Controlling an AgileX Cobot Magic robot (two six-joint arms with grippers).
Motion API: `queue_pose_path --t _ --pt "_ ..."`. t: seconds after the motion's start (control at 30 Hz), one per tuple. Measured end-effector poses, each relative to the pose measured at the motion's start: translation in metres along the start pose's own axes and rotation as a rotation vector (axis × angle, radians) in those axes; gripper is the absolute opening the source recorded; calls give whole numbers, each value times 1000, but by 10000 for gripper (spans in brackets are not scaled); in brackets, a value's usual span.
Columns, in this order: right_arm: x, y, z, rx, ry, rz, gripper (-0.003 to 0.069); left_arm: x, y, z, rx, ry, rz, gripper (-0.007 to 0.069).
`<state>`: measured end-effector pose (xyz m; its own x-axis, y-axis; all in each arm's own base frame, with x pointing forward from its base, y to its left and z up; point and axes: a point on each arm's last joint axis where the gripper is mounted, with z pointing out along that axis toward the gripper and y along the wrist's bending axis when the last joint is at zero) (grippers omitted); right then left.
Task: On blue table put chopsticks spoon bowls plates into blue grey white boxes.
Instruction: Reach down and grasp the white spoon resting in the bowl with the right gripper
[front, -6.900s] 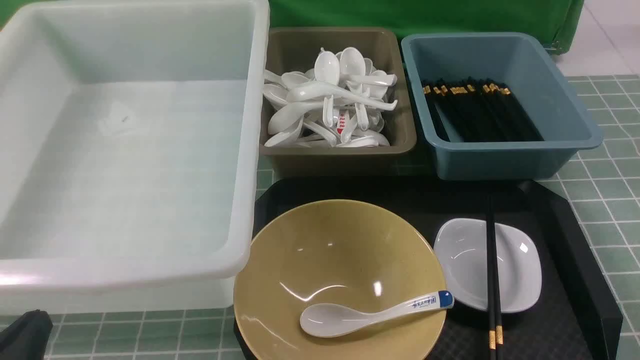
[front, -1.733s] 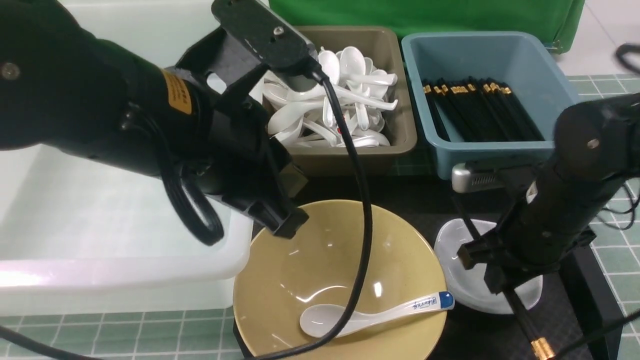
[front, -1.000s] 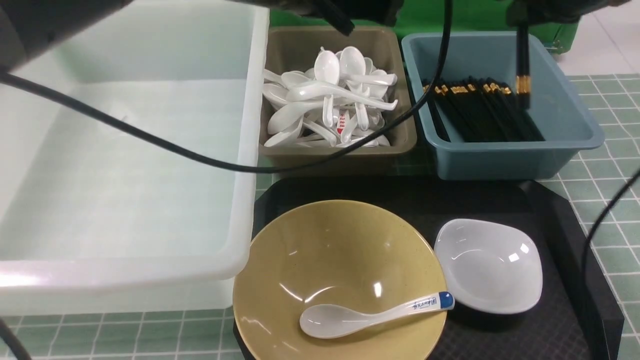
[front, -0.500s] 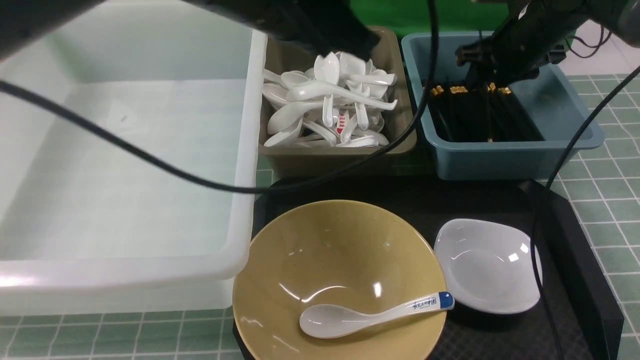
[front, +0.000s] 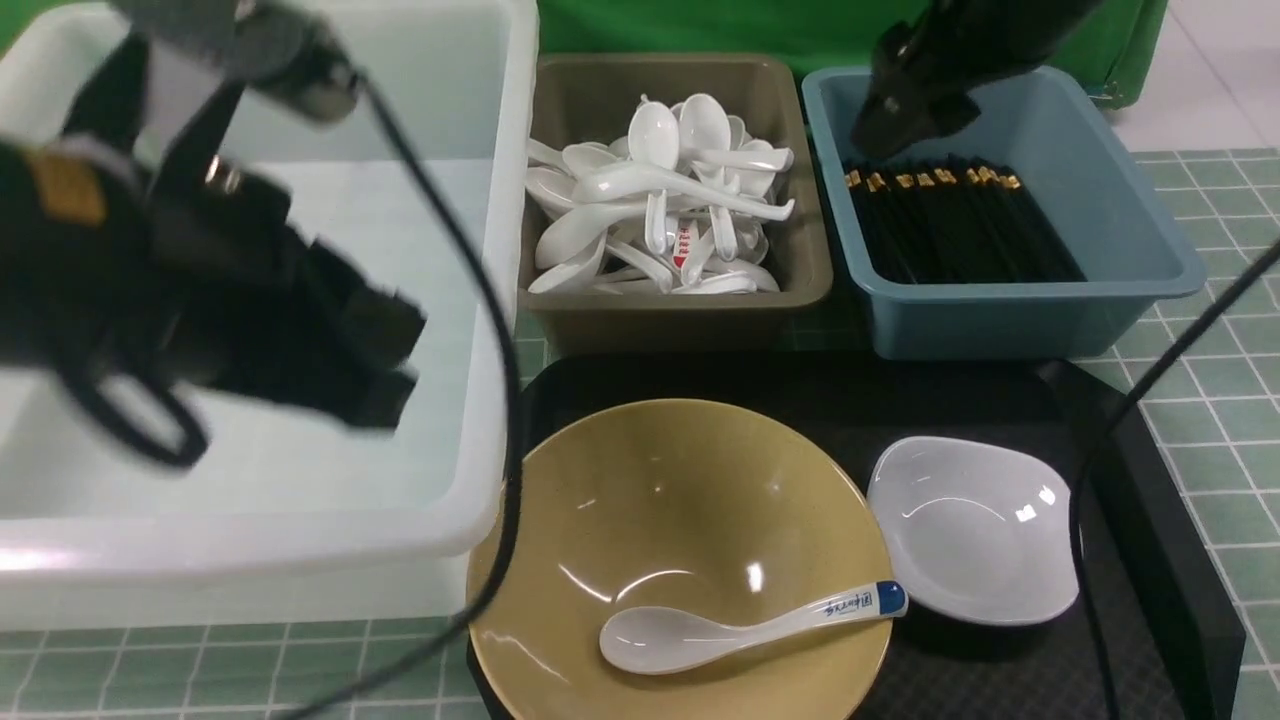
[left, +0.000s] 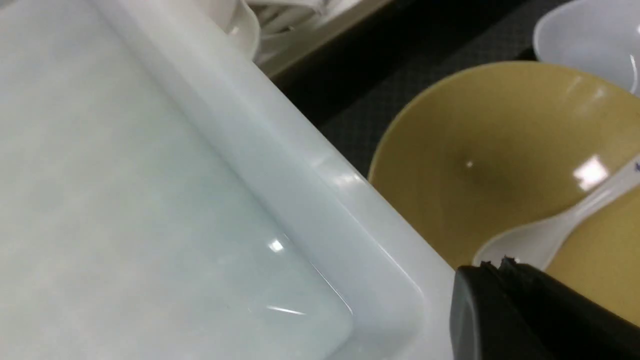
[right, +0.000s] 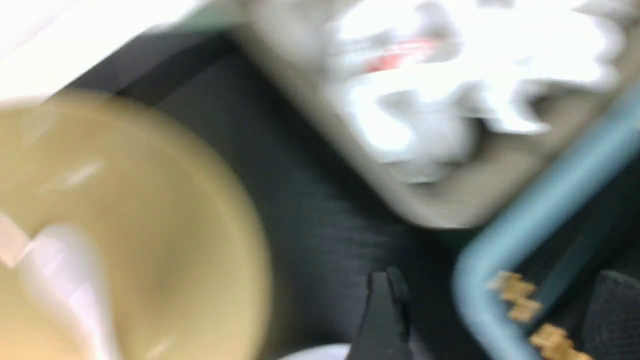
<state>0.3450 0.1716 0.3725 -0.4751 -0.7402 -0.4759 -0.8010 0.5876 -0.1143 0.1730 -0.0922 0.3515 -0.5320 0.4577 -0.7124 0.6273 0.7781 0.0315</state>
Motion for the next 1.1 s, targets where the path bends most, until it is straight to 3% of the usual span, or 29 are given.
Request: queue_pose_path --t 0.23,0.47,0.77,1.1 --pt "12 71 39 -175 126 -302 536 23 -9 -9 24 -11 27 -12" --pt "39 110 98 -337 297 -514 536 28 -10 -9 29 -2 29 -12" --pt "50 114 148 -399 389 -496 531 29 -10 -9 29 -1 36 -12" --pt "47 135 154 -407 414 -525 355 26 -9 -8 15 -37 33 -12"
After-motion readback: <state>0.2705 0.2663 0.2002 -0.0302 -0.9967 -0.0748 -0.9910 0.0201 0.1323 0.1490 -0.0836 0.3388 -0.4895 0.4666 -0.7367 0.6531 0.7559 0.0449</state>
